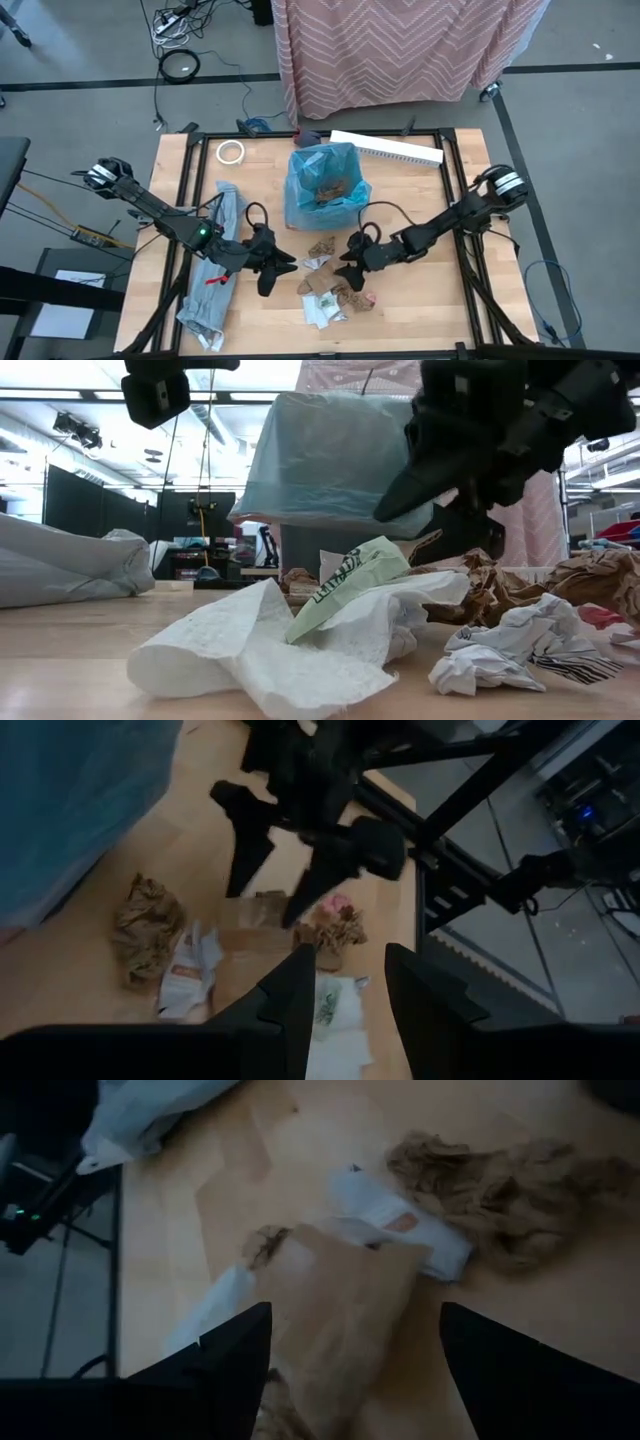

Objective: Place trash/remove bag and relplace
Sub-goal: Put the brown cardboard into the trash bin

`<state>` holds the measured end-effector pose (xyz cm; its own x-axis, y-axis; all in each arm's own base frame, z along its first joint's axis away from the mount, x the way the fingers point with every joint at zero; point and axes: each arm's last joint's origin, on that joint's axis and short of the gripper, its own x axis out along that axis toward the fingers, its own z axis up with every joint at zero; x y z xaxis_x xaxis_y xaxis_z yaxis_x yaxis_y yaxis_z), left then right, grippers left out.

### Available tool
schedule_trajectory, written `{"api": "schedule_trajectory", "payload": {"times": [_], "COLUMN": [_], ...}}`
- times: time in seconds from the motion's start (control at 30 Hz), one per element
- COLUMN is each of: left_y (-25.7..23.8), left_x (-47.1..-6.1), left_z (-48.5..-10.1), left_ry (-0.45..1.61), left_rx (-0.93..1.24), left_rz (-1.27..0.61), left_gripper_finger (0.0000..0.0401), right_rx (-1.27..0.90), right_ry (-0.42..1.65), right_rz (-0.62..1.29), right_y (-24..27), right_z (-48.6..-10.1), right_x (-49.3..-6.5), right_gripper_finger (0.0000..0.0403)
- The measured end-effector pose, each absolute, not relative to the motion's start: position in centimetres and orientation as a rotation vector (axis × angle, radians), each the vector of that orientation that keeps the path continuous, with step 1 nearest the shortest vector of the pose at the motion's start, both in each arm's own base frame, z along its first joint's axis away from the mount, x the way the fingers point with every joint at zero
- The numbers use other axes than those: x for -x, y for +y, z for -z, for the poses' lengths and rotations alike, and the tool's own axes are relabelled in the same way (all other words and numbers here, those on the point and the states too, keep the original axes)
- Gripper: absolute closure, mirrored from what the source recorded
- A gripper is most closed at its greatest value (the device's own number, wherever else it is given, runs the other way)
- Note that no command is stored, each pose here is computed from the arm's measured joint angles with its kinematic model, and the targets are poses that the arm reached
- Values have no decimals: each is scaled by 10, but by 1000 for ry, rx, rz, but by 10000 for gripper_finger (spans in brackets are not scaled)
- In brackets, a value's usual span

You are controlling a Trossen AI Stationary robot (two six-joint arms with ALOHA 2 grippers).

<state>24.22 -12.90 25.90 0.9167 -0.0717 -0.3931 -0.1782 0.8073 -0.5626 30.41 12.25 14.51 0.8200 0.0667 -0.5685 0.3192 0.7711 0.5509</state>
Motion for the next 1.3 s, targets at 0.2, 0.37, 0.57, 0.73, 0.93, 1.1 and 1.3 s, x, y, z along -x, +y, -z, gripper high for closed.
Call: {"api": "schedule_trajectory", "payload": {"times": [0.2,0.37,0.57,0.73,0.93,1.1,1.3], "left_y": [-129,-129,-129,-129,-129,-128,-129], "left_x": [-242,-242,-243,-244,-244,-244,-245], "left_z": [-259,-259,-260,-262,-262,-263,-265], "left_ry": [415,412,404,383,376,362,336], "left_rx": [629,630,636,652,651,650,665], "left_rz": [-61,-60,-58,-49,-60,-77,-71], "left_gripper_finger": [270,270,270,270,270,270,270], "right_rx": [-662,-648,-703,-703,-658,-644,-548], "right_ry": [675,681,687,703,693,548,344], "right_rz": [189,171,109,66,117,56,92], "right_y": [126,126,128,132,122,111,98], "right_z": [-143,-152,-167,-191,-224,-267,-338], "right_x": [-315,-315,-310,-294,-267,-249,-230], "right_gripper_finger": [206,382,400,402,402,403,403]}}
